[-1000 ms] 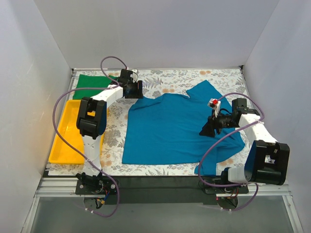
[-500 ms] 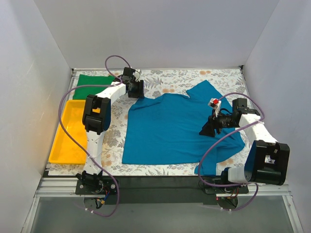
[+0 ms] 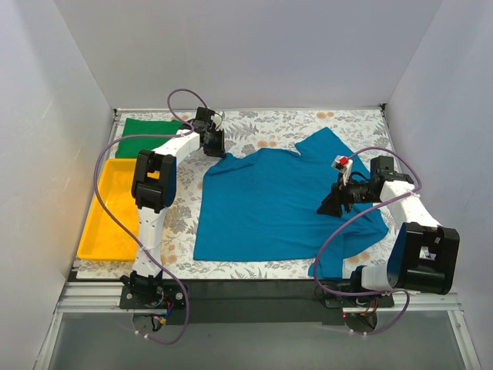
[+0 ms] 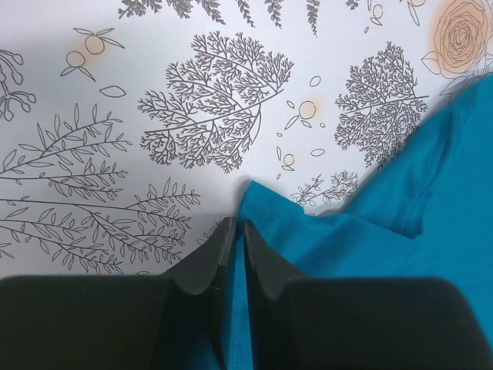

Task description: Fold and stack the t-shirts

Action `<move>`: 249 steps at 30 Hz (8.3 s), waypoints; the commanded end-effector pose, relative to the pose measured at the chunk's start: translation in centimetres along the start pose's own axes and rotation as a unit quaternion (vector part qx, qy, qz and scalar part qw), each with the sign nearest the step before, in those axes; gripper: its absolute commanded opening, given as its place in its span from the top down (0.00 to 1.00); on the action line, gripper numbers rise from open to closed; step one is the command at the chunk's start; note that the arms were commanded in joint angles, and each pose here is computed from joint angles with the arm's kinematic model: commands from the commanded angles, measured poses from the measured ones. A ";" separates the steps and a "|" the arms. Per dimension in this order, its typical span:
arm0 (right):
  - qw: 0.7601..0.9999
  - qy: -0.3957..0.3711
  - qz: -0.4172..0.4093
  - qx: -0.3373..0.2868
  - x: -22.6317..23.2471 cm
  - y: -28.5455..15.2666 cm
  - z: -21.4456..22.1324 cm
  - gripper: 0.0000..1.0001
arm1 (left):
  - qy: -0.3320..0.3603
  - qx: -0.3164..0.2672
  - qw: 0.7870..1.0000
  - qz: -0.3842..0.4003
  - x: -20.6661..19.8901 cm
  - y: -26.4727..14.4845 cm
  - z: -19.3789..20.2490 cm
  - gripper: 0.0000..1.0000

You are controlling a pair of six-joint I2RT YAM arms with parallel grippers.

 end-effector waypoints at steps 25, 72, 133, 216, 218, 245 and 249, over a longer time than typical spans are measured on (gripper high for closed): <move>1.000 0.004 0.002 -0.015 -0.2 -0.3 -0.3 0.41 | 0.007 -0.019 0.999 0.029 -1.0 -2.0 -1.8 0.52; 1.000 0.017 0.004 -0.016 -0.5 -0.4 0.0 0.41 | 0.041 0.016 0.988 -0.148 1.8 1.9 3.0 0.76; 1.000 0.022 0.009 -0.015 -0.6 -0.6 0.0 0.41 | 0.021 -0.085 0.992 -0.088 -1.5 -4.9 -0.8 1.00; 0.935 0.005 0.354 0.005 -33.3 2.8 -11.1 0.32 | 0.014 -0.177 0.982 -0.056 -1.5 -12.4 0.7 1.00; 0.936 0.007 0.353 0.001 -33.4 2.8 -11.4 0.32 | 0.012 -0.176 0.983 -0.056 -1.6 -12.4 0.7 1.00; 0.943 0.037 0.331 0.005 -34.4 3.2 -9.4 0.32 | -0.011 -0.157 0.986 -0.056 -1.3 -12.2 1.4 1.00; 0.940 0.025 0.338 0.020 -34.3 2.7 -9.3 0.32 | -0.012 -0.158 0.986 -0.054 -1.3 -12.4 1.4 1.00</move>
Point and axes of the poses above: each gripper's point midway between its finger pads, its own y axis out along the fingers, its own x axis along the line the jaws close on, z = x × y, the point moved 8 cm from there along -y, back along the fingers, and after that the axes turned 8 degrees about -y, right-handed, at the moved point
